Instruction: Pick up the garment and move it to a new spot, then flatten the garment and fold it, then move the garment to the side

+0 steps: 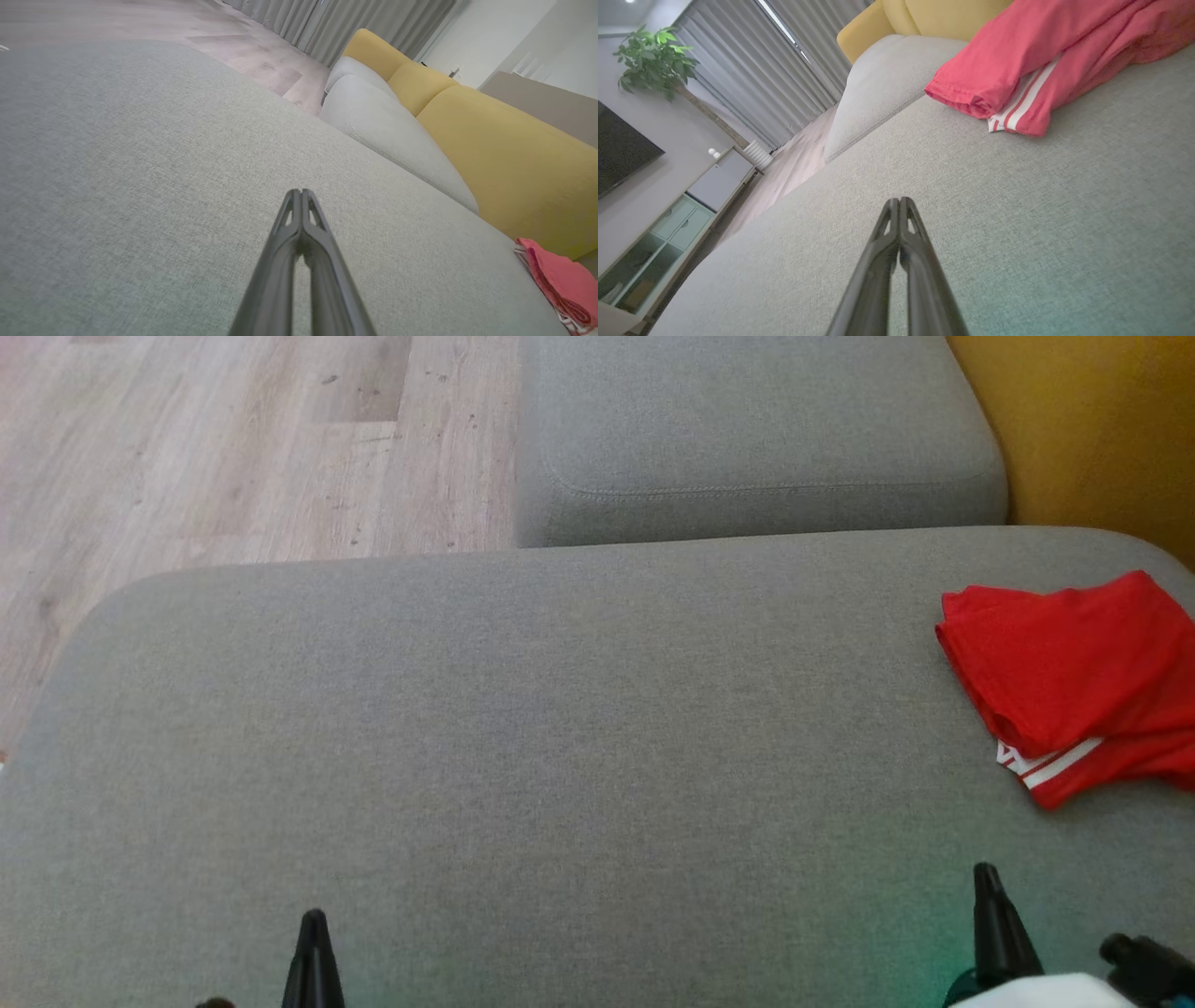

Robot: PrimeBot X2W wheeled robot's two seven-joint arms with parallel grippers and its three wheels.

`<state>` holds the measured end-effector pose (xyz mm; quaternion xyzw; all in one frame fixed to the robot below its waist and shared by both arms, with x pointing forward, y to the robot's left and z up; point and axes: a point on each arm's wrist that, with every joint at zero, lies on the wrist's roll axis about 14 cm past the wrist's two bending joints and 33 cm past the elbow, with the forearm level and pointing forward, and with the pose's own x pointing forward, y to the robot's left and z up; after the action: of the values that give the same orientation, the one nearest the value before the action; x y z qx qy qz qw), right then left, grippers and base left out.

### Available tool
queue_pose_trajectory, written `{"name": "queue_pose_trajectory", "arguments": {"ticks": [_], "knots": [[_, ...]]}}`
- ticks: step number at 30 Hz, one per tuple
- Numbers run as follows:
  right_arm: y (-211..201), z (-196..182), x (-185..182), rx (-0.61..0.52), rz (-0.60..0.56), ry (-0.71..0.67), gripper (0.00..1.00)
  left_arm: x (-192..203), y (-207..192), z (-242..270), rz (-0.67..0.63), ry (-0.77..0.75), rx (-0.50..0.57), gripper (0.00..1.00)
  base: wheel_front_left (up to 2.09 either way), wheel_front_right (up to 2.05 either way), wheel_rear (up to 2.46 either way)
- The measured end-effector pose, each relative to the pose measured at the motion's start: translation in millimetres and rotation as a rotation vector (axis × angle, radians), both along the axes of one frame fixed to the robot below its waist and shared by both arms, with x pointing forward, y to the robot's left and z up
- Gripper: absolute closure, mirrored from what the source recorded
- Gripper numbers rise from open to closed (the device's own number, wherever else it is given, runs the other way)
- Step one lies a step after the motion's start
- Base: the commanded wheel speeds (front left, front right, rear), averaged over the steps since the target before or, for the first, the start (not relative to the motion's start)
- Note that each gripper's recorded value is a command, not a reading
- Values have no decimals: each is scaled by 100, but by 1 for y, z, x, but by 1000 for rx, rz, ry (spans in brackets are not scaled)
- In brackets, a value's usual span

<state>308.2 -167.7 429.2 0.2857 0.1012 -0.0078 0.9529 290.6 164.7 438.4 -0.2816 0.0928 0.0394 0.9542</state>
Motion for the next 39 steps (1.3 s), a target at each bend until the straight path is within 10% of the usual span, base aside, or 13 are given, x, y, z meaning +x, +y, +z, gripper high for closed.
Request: {"name": "queue_pose_trajectory", "arguments": {"ticks": [39], "knots": [[-19, 18, 32, 445, -144, -13, 100, 35, 13, 7, 78, 7, -446, 100, 0, 0, 0]]}}
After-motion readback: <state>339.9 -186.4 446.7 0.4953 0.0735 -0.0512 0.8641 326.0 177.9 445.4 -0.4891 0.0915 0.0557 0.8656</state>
